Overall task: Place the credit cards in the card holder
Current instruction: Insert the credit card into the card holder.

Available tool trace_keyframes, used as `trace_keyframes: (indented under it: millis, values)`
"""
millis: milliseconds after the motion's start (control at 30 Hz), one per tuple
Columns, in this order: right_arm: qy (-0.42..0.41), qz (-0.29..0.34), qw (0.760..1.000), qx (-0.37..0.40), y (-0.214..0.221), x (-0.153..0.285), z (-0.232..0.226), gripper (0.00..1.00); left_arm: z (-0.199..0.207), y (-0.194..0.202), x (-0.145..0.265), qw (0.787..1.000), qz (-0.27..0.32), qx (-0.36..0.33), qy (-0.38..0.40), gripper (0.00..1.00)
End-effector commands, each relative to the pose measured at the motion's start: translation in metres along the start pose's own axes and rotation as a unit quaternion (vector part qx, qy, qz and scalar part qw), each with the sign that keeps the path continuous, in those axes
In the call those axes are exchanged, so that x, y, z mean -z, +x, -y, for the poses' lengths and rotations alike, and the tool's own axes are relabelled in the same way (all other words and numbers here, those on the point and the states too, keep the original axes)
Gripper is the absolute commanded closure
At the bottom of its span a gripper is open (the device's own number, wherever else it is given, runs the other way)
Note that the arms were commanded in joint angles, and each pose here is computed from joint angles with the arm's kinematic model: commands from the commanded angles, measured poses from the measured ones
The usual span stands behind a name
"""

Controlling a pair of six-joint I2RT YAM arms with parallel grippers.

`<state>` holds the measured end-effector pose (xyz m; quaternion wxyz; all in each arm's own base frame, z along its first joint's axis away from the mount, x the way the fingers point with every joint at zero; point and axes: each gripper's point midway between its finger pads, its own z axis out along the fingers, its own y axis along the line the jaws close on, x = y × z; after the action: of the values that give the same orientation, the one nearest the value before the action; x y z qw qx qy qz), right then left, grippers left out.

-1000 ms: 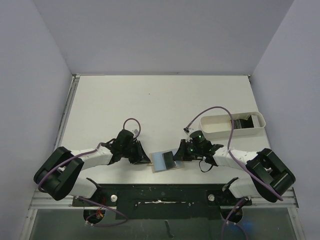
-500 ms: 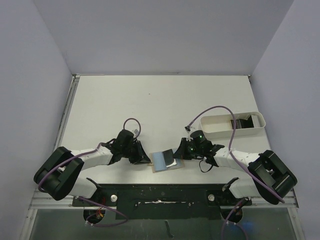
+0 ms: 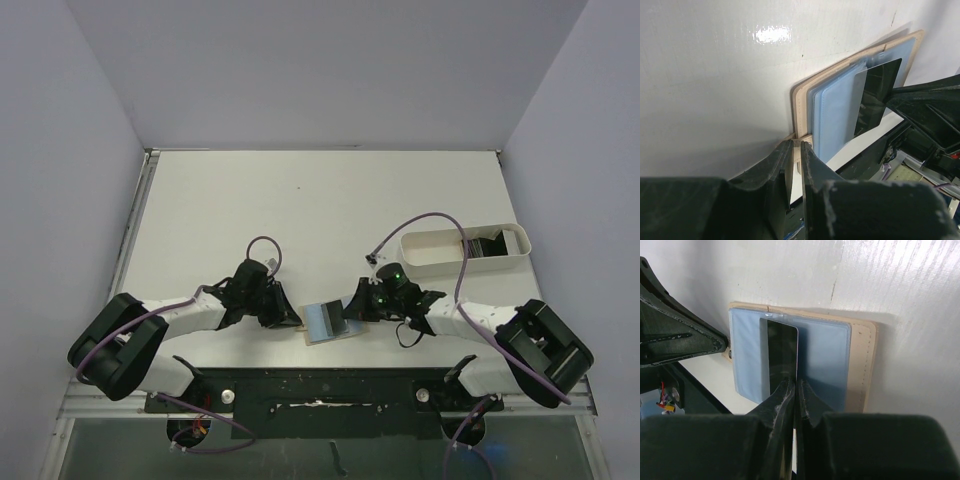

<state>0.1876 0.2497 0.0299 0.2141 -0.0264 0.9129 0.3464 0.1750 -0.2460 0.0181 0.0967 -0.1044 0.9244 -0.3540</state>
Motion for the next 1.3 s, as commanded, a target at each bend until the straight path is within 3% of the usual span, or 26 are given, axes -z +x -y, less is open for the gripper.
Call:
trace_keyframes:
  millis: [0, 167, 533, 1267]
  values:
    - [-0.008, 0.01, 1.0, 0.009, -0.002, -0.004, -0.005, 1.0, 0.004, -0.004, -0.003, 1.0, 0.013, -0.012, 0.006, 0.88]
    - [-0.009, 0.006, 1.0, 0.015, -0.001, -0.007, -0.01, 0.98, 0.004, -0.004, -0.003, 1.0, 0.013, -0.012, 0.007, 0.88]
    - [-0.024, -0.01, 1.0, 0.017, 0.0, -0.015, -0.023, 0.76, 0.004, -0.005, -0.004, 1.0, 0.013, -0.013, 0.005, 0.88]
    - [-0.035, -0.037, 0.999, 0.006, 0.009, -0.026, -0.048, 0.74, 0.009, -0.009, -0.006, 1.0, 0.013, -0.021, 0.008, 0.88]
